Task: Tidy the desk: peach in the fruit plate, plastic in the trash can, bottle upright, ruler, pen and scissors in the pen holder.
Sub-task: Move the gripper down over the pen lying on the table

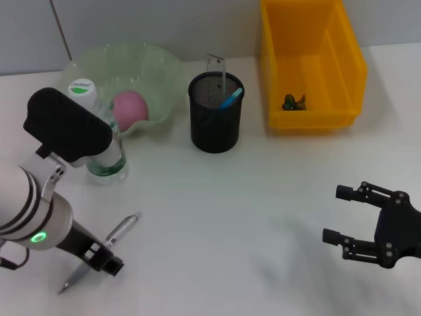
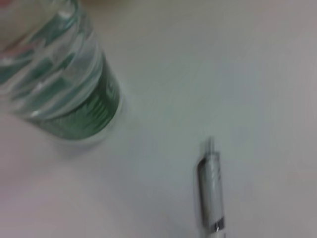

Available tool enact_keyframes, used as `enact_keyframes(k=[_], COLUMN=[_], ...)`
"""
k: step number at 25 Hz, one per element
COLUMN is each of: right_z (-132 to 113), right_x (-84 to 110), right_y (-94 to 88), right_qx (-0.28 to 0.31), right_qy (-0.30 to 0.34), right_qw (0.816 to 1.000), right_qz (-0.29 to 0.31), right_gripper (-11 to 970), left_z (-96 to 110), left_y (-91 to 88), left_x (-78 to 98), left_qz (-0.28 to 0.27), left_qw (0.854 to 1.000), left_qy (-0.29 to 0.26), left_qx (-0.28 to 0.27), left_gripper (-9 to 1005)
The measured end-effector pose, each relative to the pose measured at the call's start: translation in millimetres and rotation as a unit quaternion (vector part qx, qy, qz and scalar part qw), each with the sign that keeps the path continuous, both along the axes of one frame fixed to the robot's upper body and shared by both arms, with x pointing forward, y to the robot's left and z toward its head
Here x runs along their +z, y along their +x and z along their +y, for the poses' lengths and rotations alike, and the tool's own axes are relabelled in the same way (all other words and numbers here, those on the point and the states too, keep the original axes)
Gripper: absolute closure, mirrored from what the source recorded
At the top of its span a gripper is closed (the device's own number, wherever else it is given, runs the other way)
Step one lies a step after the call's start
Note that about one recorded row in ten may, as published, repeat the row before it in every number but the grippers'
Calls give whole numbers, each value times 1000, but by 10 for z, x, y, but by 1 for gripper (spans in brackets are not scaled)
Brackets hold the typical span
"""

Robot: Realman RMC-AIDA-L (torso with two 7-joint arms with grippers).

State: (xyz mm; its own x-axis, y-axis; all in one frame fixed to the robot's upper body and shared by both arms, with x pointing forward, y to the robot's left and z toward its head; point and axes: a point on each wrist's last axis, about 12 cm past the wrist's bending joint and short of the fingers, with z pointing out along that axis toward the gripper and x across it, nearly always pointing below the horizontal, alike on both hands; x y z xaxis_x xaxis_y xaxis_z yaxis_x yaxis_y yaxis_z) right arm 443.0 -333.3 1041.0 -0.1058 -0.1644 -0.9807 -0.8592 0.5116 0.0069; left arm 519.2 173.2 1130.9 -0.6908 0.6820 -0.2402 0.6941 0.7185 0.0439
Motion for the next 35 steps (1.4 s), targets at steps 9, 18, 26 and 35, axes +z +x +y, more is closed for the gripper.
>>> enact_keyframes(k=[9,18,26,35], right_z=[15,13,8,5], right_x=[-16,-16,-21,-30], right_y=[0,0,-12,-30], right_qx=[-2,-2,-2,-3], right_qy=[2,2,2,0], right_qw=[1000,1000,1000,1000], right_qz=[3,3,4,2], right_gripper=[161,162,162,163], left_z=[37,30,23,17], left_y=[6,4,12,22], left_x=[-5,-4,-35,-43], left_qz=[11,15,26,29], left_qw=[1000,1000,999,999], left_qy=[16,17,20,20], left_qx=[5,4,3,3], left_gripper=[334,359,387,405])
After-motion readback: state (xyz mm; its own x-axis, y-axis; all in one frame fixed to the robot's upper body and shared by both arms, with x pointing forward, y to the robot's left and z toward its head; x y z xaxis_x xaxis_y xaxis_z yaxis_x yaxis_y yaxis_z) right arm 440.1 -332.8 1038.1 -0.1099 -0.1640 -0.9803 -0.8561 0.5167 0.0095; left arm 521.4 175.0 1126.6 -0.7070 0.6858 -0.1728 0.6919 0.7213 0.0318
